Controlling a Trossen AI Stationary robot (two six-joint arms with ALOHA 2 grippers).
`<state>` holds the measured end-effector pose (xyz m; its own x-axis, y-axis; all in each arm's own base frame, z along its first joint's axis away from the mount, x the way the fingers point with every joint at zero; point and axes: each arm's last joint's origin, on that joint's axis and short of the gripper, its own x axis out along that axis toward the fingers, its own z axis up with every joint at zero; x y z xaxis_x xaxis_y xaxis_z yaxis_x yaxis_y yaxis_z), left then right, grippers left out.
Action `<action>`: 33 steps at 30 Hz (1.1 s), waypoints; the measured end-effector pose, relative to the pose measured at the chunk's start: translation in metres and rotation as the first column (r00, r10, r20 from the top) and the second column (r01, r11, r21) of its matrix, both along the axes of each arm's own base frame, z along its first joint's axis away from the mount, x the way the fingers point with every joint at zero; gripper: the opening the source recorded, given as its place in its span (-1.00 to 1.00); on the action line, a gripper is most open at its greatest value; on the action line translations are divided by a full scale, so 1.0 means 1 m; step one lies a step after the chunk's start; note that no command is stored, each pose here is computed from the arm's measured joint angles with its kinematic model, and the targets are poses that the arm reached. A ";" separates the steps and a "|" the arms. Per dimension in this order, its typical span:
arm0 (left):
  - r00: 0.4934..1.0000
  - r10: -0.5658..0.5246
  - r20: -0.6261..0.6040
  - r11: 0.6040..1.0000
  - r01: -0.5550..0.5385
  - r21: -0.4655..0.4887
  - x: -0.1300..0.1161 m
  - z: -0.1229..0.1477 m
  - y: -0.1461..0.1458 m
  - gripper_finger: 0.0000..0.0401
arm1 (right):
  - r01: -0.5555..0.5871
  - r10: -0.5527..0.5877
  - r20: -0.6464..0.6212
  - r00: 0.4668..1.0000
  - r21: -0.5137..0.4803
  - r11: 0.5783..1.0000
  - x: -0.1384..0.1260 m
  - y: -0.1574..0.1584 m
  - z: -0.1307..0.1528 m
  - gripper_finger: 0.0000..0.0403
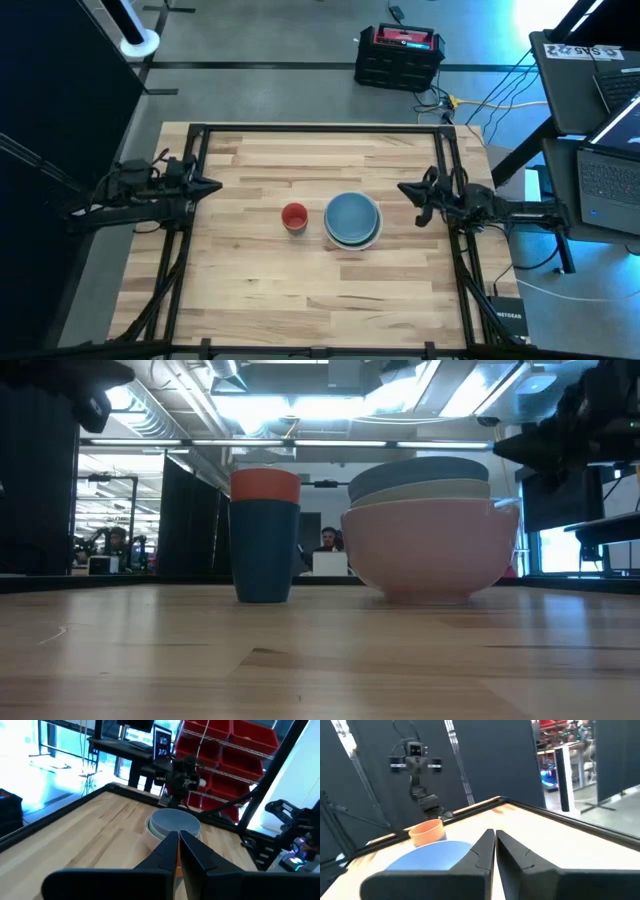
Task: Nest bowls inside each other
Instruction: Return to Home Position
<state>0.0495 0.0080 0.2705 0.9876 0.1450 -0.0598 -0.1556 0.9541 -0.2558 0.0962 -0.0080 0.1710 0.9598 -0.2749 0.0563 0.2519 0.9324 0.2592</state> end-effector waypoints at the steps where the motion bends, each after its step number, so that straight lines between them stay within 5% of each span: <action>1: 1.000 -0.009 -0.002 1.000 0.009 -0.002 -0.001 -0.002 0.000 -1.00 | -0.019 0.019 -0.003 1.000 -0.012 1.000 0.000 0.001 0.000 -1.00; 12: 0.999 -0.044 -0.018 0.999 0.043 -0.031 0.001 -0.015 -0.001 -1.00 | -0.267 0.266 -0.050 0.963 -0.021 0.963 0.001 0.008 -0.004 -1.00; 33: 0.983 -0.074 0.167 0.983 0.043 0.178 0.036 -0.061 0.005 -1.00 | -0.233 0.232 -0.141 0.963 0.003 0.972 0.007 0.004 -0.012 -1.00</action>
